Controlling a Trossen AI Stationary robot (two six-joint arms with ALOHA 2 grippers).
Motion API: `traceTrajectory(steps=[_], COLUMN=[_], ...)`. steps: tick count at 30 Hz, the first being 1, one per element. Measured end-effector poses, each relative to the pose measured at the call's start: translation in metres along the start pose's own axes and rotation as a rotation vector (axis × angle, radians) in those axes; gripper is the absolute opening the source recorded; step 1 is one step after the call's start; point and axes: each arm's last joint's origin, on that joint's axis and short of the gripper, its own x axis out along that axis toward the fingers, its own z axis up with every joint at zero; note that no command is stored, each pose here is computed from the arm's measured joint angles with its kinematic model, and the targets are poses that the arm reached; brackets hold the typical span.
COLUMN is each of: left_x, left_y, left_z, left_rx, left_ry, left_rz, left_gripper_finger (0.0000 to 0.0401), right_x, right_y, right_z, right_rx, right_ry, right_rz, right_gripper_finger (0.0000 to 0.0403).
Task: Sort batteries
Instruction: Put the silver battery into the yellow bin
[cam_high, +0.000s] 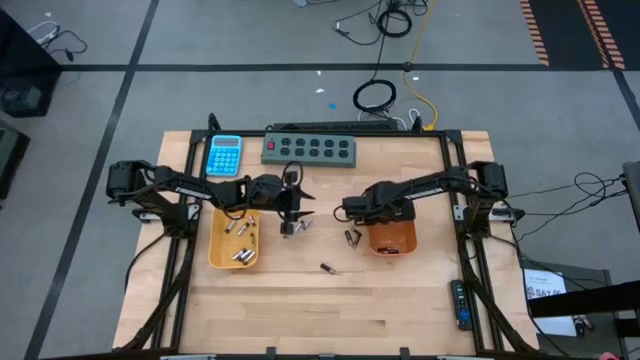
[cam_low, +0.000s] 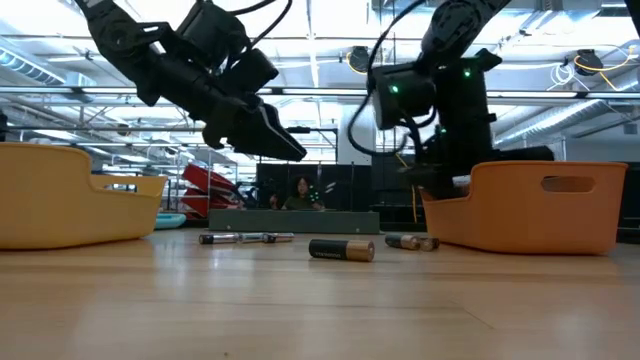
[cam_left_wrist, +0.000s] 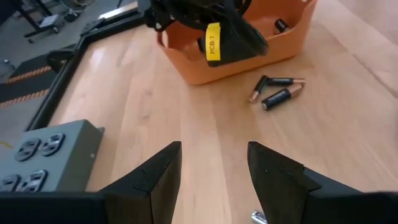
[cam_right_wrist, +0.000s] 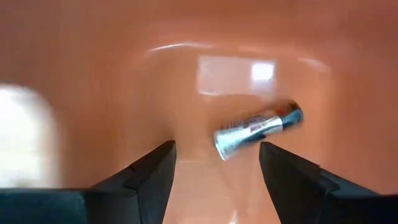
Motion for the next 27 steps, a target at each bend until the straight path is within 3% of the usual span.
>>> traceTrajectory(steps=[6,13,17,24,27], left_x=[0.000,0.000,0.000,0.000,0.000], left_y=[-0.001,-0.001,-0.001,-0.001,-0.001], left_z=[0.001,0.002,0.002,0.001,0.001], left_rx=[-0.001,-0.008,-0.030,-0.050,-0.054], left_ry=[-0.012,-0.019,-0.018,-0.009,-0.009], left_rz=[-0.011,-0.008,-0.009,-0.013,-0.012], left_gripper_finger=[0.0193,0.0193,0.0193,0.0193,0.0193], right_x=[-0.012,-0.024,-0.015,0.005,0.011], right_y=[-0.001,0.000,-0.003,-0.012,-0.011], right_z=[-0.005,0.001,0.010,0.016,0.015], right_rx=[-0.011,-0.294,-0.424,-0.454,-0.488], right_ry=[-0.044,-0.082,-0.074,-0.099,-0.078], right_rz=[-0.064,-0.096,-0.109,-0.138,-0.092], right_gripper_finger=[0.0201,0.0194,0.0192,0.0181,0.0175])
